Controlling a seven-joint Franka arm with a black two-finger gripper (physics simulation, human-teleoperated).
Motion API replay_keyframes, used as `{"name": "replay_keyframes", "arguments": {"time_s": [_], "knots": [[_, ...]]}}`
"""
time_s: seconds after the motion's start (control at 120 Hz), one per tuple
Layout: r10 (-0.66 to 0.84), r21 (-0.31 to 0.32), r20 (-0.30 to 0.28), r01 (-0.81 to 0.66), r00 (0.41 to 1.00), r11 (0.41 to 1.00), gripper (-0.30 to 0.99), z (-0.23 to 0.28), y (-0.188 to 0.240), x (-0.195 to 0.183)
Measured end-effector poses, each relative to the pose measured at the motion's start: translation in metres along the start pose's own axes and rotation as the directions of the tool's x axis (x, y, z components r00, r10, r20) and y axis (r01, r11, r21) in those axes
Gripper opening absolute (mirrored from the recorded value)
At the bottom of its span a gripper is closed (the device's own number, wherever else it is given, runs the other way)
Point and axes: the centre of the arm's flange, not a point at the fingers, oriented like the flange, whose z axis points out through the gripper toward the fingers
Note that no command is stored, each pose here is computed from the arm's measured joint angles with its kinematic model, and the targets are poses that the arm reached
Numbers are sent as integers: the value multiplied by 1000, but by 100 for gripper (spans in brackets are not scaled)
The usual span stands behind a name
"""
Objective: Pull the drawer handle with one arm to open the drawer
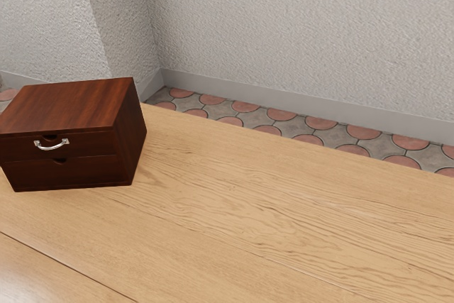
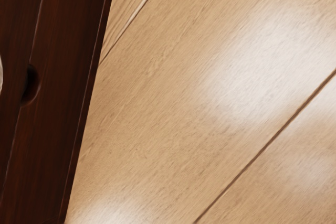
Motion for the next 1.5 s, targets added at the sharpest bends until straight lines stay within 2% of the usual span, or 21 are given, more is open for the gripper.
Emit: {"name": "replay_keyframes", "arguments": {"time_s": [0.25, 0.55, 1.0, 1.5], "knots": [[81, 37, -8, -81, 997, 996, 69, 23, -10, 4], [157, 44, -26, -155, 987, 987, 69, 49, -16, 27], [175, 33, -52, -173, 983, 984, 69, 79, -23, 38], [172, 53, -55, -169, 984, 984, 69, 80, -29, 45]]}}
